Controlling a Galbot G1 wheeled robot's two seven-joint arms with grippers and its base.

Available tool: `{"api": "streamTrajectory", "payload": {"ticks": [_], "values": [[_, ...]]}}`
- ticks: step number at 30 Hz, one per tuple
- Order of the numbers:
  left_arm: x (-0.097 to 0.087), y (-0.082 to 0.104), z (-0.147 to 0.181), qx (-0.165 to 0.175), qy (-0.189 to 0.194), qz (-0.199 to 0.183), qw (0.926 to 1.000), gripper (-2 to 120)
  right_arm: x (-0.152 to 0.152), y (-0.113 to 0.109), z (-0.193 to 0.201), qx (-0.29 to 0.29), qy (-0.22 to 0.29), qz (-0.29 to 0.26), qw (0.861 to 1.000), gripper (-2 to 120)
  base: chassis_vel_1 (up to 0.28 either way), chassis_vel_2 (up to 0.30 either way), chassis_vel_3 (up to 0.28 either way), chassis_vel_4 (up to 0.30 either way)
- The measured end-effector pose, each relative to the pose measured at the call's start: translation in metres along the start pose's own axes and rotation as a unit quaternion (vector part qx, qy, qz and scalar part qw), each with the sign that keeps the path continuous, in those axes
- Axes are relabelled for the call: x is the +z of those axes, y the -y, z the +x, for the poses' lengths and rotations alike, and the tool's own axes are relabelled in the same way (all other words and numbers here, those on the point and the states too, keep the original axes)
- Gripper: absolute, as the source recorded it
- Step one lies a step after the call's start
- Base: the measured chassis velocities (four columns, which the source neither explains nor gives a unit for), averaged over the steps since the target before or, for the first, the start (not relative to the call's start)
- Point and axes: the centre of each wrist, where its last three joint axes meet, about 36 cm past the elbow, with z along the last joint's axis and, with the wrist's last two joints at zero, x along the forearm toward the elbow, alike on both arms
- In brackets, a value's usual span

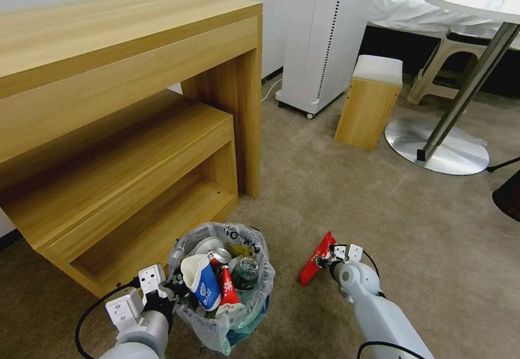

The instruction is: Pick up the trash bin and place the garbage on the floor into it.

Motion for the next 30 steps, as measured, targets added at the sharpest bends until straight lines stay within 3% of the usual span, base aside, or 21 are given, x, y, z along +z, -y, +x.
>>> {"api": "streamTrajectory", "payload": {"ticks": [2, 8, 13, 18, 21, 22, 25, 26, 29, 30], "values": [[0.000, 0.000, -0.001, 0.000, 0.000, 0.000, 1.0000, 0, 0.000, 0.000, 0.000, 0.000, 0.001, 0.001, 1.000, 28, 0.000, 0.000, 0.000, 0.000], [0.000, 0.000, -0.004, 0.001, -0.001, 0.001, 1.0000, 0, -0.002, 0.001, 0.000, -0.001, 0.010, 0.005, 1.000, 1, 0.000, 0.000, 0.000, 0.000], [0.000, 0.000, -0.005, 0.001, -0.001, 0.001, 1.0000, 0, -0.004, -0.001, 0.006, -0.006, 0.024, 0.009, 1.000, 0, 0.000, 0.000, 0.000, 0.000], [0.001, 0.000, -0.008, 0.000, -0.003, 0.003, 1.0000, 0, -0.004, -0.010, 0.035, -0.059, 0.096, 0.029, 0.993, 0, 0.000, 0.000, 0.000, 0.000], [0.004, 0.000, -0.010, -0.001, -0.007, 0.004, 1.0000, 0, -0.009, -0.020, 0.071, -0.152, 0.193, 0.056, 0.968, 0, 0.000, 0.000, 0.000, 0.000], [0.004, 0.000, -0.010, -0.001, -0.007, 0.004, 1.0000, 0, -0.009, -0.020, 0.071, -0.152, 0.193, 0.056, 0.968, 0, 0.000, 0.000, 0.000, 0.000], [0.007, 0.003, -0.012, 0.000, -0.011, 0.005, 0.9999, 0, -0.022, -0.036, 0.114, -0.318, 0.294, 0.062, 0.899, 0, 0.000, 0.000, 0.000, 0.000], [0.007, 0.003, -0.012, 0.000, -0.011, 0.005, 0.9999, 0, -0.022, -0.036, 0.114, -0.318, 0.294, 0.062, 0.899, 0, 0.000, 0.000, 0.000, 0.000], [0.009, 0.005, -0.011, 0.002, -0.013, 0.007, 0.9999, 0, -0.025, -0.054, 0.142, -0.476, 0.352, 0.070, 0.803, 0, 0.000, 0.000, 0.000, 0.000], [0.009, 0.005, -0.011, 0.002, -0.013, 0.007, 0.9999, 0, -0.025, -0.054, 0.142, -0.476, 0.352, 0.070, 0.803, 0, 0.000, 0.000, 0.000, 0.000]]}}
